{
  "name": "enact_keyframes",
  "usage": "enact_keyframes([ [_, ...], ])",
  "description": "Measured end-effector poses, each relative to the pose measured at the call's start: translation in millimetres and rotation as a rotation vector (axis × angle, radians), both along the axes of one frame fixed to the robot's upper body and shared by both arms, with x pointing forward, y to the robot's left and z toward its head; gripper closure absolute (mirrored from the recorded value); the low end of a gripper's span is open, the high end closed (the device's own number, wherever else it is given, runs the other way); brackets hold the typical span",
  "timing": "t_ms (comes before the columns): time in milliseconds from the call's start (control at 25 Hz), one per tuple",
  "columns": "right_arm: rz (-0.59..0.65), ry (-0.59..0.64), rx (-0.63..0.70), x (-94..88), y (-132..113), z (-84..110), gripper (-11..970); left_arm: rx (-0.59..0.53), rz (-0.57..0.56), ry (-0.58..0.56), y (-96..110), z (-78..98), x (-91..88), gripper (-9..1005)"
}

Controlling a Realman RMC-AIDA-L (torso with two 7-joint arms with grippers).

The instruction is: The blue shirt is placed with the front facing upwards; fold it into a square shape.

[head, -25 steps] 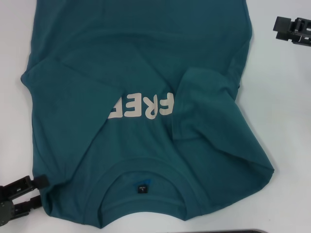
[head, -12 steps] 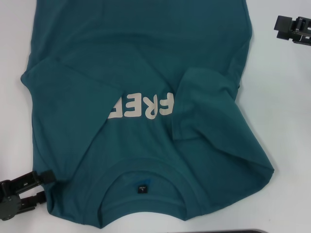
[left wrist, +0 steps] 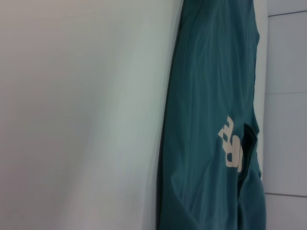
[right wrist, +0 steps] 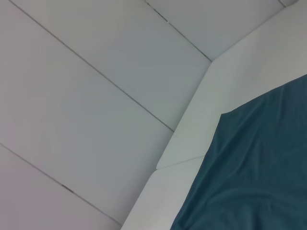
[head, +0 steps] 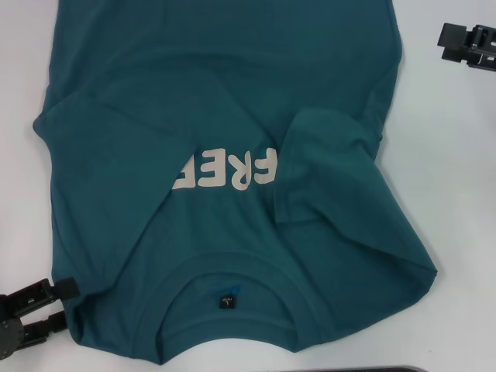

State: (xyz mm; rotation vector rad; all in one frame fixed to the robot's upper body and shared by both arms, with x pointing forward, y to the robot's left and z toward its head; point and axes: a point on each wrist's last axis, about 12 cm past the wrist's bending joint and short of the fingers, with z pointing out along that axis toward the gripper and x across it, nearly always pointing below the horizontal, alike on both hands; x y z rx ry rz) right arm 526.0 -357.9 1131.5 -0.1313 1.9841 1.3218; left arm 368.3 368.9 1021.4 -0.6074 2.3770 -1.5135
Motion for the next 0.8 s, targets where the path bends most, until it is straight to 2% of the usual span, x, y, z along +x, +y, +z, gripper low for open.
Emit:
enact_keyframes([
  [400,-0.001,-0.002,0.000,1.9,0.8,1.0,50,-0.001,-0.016,-0.001,-3.6,0.0,5.5,63],
  [800,-0.006,-0.007,0.006,1.9,-0.1,1.9,50,-0.009,-0.055,-0.015,-12.7,2.0,20.7,63],
])
